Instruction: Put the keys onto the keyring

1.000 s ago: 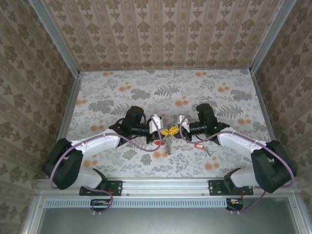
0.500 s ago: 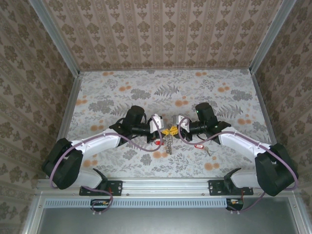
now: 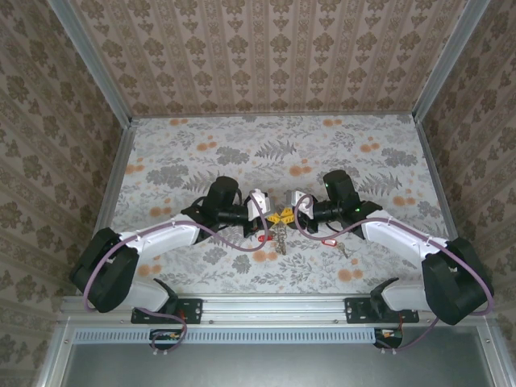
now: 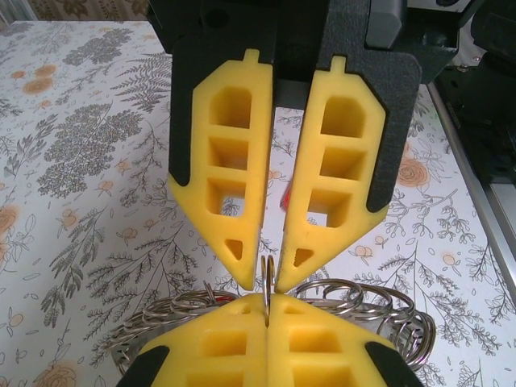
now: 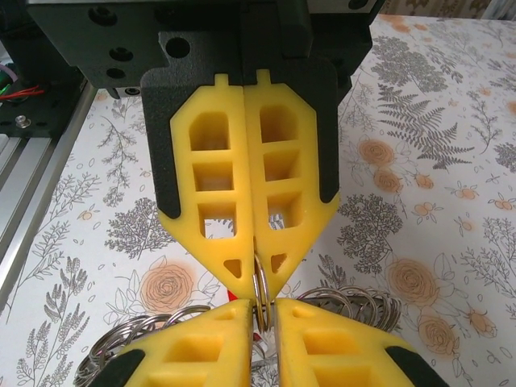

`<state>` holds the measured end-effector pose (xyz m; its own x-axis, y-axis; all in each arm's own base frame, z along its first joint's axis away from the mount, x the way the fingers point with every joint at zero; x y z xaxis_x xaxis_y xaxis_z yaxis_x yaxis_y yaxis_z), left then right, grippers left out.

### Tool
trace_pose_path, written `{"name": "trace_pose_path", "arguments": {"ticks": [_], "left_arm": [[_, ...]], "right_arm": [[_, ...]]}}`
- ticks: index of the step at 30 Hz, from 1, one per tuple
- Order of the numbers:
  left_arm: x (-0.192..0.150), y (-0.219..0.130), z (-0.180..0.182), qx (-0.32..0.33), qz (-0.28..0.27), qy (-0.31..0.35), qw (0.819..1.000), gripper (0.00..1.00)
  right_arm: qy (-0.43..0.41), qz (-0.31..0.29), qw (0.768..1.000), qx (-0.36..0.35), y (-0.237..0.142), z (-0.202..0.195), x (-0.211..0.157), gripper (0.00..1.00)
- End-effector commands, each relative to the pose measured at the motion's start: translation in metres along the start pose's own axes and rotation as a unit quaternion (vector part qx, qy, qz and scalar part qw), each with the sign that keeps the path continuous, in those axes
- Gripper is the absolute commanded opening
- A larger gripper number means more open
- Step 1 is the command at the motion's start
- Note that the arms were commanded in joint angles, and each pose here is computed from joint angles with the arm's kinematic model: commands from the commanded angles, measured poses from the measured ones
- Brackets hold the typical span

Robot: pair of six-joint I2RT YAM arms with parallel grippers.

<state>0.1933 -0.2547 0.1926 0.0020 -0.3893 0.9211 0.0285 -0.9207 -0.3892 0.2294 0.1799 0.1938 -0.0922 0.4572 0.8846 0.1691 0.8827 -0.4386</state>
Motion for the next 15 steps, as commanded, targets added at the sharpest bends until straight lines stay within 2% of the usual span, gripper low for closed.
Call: {"name": "trace_pose_path", "arguments": {"ticks": [1, 6, 8, 11, 15], "left_arm": [[0.0092, -0.0008, -0.0015, -0.004, -0.028, 0.017, 0.999, 0.0], [0.01, -0.002, -0.0012, 0.003, -0.031, 0.017, 0.999, 0.0], [0.0098, -0.0021, -0.0015, 0.003, -0.031, 0.016, 0.999, 0.0], [0.0088, -0.0015, -0.0012, 0.003, -0.029, 0.015, 0.999, 0.0], [0.0066, -0.0001, -0.0007, 0.0, -0.021, 0.012, 1.0, 0.0]], "right_arm": [[-0.017, 0.002, 1.0, -0.005, -0.0018, 0.004, 0.0002, 0.14], [-0.018, 0.01, 1.0, -0.014, -0.0045, 0.0037, -0.0013, 0.13], [-0.021, 0.006, 1.0, -0.014, -0.0056, 0.0035, 0.0005, 0.06], [-0.021, -0.004, 1.0, -0.01, -0.0062, 0.0028, 0.0039, 0.02], [-0.02, -0.012, 1.0, -0.004, -0.0064, 0.0026, 0.0072, 0.0]]}}
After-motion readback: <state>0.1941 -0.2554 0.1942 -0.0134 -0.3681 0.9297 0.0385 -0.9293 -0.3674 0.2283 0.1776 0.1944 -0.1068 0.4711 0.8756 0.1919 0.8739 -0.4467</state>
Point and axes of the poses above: each hand's point on the last joint's axis, 136 mm out from that joint toward the fingers, its own y axis out along the fingers, its own z axis along the line the jaws close on, x = y × z, the point moved 9 cm from there along -y, back along the fingers, and after that the axes turned 2 degrees about -y, right-handed, at the moved point
